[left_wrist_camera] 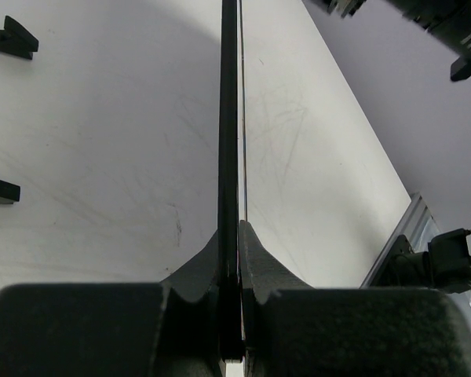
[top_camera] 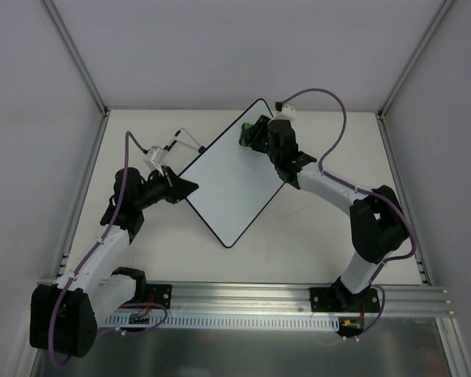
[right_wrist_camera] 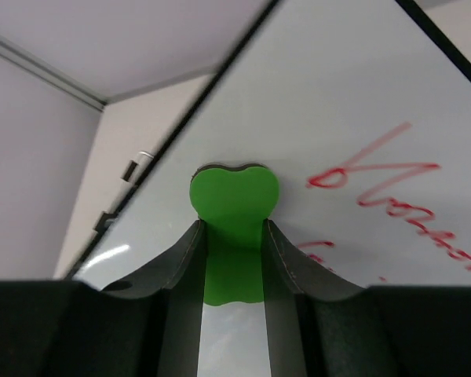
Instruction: Erase the whiteboard
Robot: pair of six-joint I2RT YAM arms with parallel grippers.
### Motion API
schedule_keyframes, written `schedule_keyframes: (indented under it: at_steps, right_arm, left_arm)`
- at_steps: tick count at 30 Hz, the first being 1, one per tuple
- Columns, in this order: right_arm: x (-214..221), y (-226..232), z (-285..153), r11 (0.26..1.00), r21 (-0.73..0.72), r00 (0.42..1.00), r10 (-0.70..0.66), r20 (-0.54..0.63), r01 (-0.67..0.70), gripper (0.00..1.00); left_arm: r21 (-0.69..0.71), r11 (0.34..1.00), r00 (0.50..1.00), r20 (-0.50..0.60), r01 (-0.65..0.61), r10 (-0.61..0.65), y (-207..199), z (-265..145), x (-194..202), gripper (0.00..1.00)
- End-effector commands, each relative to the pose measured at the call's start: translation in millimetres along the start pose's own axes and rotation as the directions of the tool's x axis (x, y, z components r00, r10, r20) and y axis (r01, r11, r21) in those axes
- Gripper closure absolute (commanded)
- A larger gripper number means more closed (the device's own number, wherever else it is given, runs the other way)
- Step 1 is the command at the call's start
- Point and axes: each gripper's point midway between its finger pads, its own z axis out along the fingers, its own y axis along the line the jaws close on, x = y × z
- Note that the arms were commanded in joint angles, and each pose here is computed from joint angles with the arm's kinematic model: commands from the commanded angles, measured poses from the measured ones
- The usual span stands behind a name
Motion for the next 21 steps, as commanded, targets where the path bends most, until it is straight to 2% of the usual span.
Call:
schedule_keyframes:
  at_steps: [1,5,9,14,21]
  right_arm:
    - [-27,48,3,0.992,-0.125,0.999,0.028,0.046,-0.022,1.0]
    - [-26,48,10,0.993,-0.111,0.998,0.035,0.044,-0.03,1.0]
    - [-6,14,10,0.998,-0.03,0.998,0.056,0.015,-0.055,1.0]
    - [43,-73,-4,0.984,0.164,0.996,0.08,-0.049,-0.071,1.0]
    - [93,-153,-28,0.942,0.329,0.987,0.113,-0.115,-0.07,1.0]
  left_arm:
    - [0.072,0.99,0.979,-0.159,-0.119,0.129,1,-3,46,1.0]
    - [0.07,0.99,0.979,-0.158,-0.122,0.132,1,-3,46,1.0]
    - [0.066,0.989,0.978,-0.152,-0.131,0.139,1,-4,45,1.0]
    - [0.064,0.989,0.978,-0.15,-0.134,0.143,1,-5,44,1.0]
    - [0.073,0.988,0.977,-0.156,-0.133,0.144,0,-5,45,1.0]
